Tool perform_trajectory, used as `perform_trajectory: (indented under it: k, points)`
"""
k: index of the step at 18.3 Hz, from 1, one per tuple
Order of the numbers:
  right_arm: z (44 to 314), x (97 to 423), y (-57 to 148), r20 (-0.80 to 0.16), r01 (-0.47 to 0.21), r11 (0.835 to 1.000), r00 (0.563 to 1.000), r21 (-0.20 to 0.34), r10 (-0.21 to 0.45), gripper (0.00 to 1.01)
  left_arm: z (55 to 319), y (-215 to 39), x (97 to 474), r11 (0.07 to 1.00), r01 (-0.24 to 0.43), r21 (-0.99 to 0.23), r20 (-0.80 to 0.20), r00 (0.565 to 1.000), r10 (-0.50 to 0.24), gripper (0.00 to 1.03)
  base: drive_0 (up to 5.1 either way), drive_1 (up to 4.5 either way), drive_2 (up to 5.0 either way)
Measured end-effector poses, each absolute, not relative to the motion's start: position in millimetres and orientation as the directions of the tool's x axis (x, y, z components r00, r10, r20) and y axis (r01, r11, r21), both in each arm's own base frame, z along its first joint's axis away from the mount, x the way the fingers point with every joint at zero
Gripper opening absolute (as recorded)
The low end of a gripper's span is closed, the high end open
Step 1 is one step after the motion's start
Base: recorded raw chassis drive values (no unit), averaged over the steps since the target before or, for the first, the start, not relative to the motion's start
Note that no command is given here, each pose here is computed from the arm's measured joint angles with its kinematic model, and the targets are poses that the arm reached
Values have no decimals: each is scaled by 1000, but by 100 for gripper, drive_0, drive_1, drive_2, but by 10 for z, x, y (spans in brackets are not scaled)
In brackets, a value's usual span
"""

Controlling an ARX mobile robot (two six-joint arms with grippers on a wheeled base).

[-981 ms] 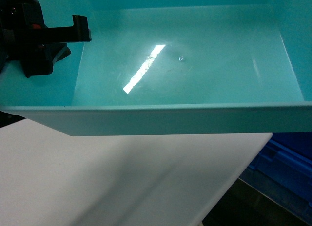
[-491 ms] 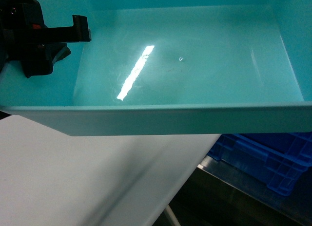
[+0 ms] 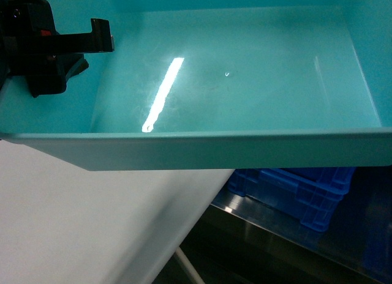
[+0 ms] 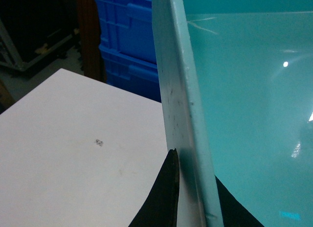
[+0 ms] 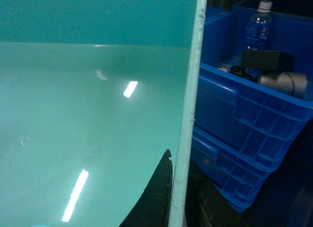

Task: Stack blue boxes stably on right

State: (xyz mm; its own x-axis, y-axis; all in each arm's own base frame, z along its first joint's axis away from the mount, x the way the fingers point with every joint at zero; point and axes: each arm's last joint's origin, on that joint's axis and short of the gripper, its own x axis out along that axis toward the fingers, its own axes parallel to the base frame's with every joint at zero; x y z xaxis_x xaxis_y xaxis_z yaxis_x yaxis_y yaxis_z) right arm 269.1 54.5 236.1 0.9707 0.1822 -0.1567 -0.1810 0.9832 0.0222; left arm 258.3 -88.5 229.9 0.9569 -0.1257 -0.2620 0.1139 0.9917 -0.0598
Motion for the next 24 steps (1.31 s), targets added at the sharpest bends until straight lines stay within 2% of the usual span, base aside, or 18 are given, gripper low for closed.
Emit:
perform_trajectory:
  k: [11, 24]
  points:
    - [2361, 2691, 545, -157, -181, 983, 971, 22, 182, 7, 2299, -885, 2583, 992, 114, -58, -262, 957, -126, 5, -153, -153, -153]
    - [2362, 2692, 548, -157, -182, 983, 970, 22, 183, 7, 2297, -882, 2583, 992, 112, -56, -263, 957, -123, 5, 103, -415, -206]
